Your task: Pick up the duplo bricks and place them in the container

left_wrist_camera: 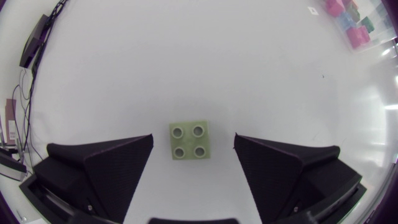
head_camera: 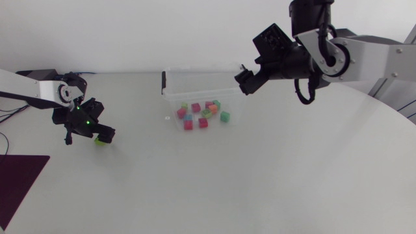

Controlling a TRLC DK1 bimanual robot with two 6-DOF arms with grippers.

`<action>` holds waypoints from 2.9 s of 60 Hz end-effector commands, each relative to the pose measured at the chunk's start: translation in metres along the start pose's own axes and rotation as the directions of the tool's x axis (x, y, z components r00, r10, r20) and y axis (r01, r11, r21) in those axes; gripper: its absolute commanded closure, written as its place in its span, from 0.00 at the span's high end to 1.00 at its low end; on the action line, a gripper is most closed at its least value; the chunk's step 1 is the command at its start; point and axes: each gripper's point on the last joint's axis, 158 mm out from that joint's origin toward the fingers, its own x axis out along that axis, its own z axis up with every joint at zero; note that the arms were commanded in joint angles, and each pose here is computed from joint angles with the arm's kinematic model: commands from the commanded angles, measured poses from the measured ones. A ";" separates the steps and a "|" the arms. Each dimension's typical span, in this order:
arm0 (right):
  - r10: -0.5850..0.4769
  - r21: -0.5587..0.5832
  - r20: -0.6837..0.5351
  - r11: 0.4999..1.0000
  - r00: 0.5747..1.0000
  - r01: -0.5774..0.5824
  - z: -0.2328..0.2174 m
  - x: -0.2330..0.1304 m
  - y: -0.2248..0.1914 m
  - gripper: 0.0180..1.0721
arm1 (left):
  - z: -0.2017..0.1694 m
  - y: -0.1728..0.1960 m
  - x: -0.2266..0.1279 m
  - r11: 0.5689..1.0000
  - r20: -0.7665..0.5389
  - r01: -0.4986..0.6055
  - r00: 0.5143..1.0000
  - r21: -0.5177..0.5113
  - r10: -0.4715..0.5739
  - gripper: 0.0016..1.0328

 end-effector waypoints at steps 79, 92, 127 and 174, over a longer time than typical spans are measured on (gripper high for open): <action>0.064 0.033 -0.092 0.998 0.994 -0.062 -0.104 -0.062 0.040 0.95 | 0.012 0.063 -0.020 0.994 0.039 0.043 0.998 0.105 -0.047 0.91; 0.074 0.031 -0.093 0.997 0.993 -0.072 -0.107 -0.060 0.042 0.95 | 0.001 0.049 0.000 0.973 -0.024 0.124 0.992 0.194 -0.122 0.89; 0.080 0.027 -0.101 0.997 0.992 -0.078 -0.119 -0.062 0.047 0.95 | -0.017 0.040 0.012 0.951 -0.094 0.225 0.973 0.209 -0.210 0.21; 0.024 0.052 -0.084 0.998 0.996 -0.020 -0.139 -0.104 0.042 0.95 | 0.113 -0.137 -0.195 0.870 0.283 0.207 0.890 0.448 -0.357 0.20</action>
